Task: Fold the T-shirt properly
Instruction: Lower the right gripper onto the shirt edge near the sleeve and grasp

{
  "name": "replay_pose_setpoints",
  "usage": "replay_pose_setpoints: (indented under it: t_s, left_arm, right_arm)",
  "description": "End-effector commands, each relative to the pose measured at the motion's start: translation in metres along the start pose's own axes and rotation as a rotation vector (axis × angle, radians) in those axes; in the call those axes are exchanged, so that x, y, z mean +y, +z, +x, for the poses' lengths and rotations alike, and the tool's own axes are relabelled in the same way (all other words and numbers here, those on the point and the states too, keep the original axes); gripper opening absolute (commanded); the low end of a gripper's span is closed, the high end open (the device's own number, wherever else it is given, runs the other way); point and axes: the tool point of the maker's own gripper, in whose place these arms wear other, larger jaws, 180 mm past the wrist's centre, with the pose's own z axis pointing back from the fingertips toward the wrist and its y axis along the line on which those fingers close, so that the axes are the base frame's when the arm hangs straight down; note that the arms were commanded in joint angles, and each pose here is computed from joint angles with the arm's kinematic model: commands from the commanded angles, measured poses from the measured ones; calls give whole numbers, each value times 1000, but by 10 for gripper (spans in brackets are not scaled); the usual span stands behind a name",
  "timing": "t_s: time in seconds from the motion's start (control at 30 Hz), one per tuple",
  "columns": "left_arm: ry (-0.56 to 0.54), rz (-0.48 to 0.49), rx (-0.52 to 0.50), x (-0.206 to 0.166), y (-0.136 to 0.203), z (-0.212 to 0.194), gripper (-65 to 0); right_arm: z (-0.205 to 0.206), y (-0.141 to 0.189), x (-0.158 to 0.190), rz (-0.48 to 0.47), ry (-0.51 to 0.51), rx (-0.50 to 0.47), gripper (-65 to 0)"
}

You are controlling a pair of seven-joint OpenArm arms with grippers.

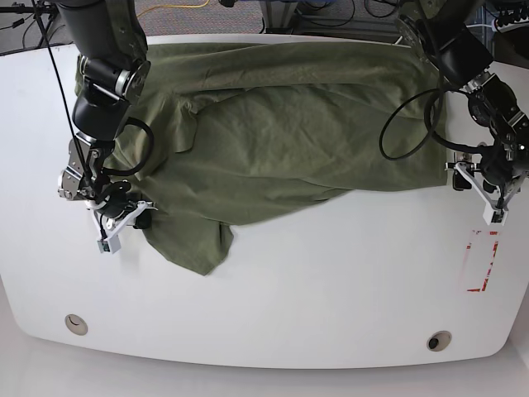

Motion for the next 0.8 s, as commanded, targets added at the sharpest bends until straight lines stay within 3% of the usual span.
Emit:
replay_pose_setpoints:
  t_s: [0.0,0.13,0.77]
  left_arm:
    - [6,3,-53,7,2,21,-207]
    - [30,-31,-28,3,-8,16,-156]
    - [107,-151,69,-17,-42,-6,-157]
  right_arm:
    - [24,5,-2,-5,38,-42,-642]
    - [23,5,-3,-6,38,-41,-642]
    - [21,4,-2,-4,36,-38,-642]
